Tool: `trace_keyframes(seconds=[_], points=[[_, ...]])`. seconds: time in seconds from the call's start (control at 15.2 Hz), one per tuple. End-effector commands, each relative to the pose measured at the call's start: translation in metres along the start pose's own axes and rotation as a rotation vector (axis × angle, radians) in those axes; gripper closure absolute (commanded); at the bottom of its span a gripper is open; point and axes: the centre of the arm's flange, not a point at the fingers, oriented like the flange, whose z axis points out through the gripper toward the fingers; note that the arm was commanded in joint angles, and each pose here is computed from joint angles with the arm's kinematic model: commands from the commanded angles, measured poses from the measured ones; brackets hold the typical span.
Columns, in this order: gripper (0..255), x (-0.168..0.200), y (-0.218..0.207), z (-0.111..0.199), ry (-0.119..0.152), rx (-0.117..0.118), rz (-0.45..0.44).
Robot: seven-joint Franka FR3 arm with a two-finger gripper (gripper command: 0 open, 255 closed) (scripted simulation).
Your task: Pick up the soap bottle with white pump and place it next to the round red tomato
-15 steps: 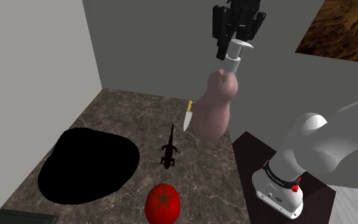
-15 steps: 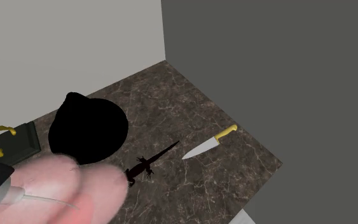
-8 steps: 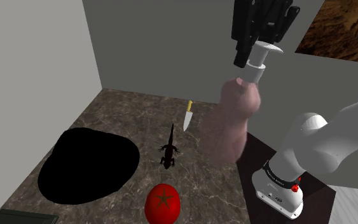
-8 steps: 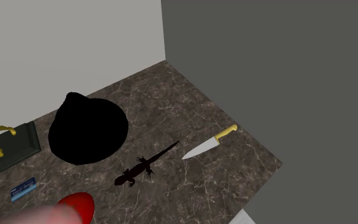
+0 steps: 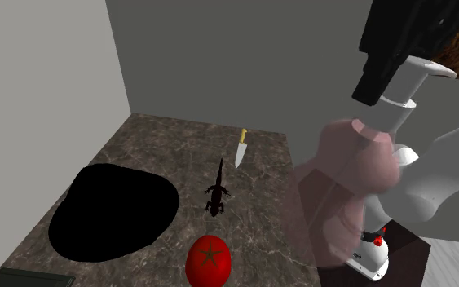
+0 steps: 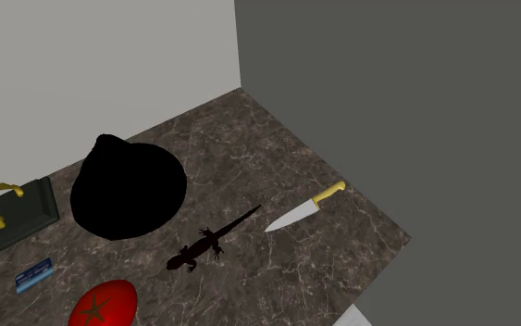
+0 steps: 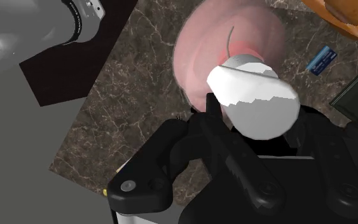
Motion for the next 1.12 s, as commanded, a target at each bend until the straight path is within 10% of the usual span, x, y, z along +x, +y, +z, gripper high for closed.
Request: trace_keyframes(seconds=[0.0, 1.06], points=[[255, -0.028, -0.012, -0.004, 0.0, 0.001, 0.001], [255, -0.063, -0.024, 0.056, 0.0, 0.001, 0.001]])
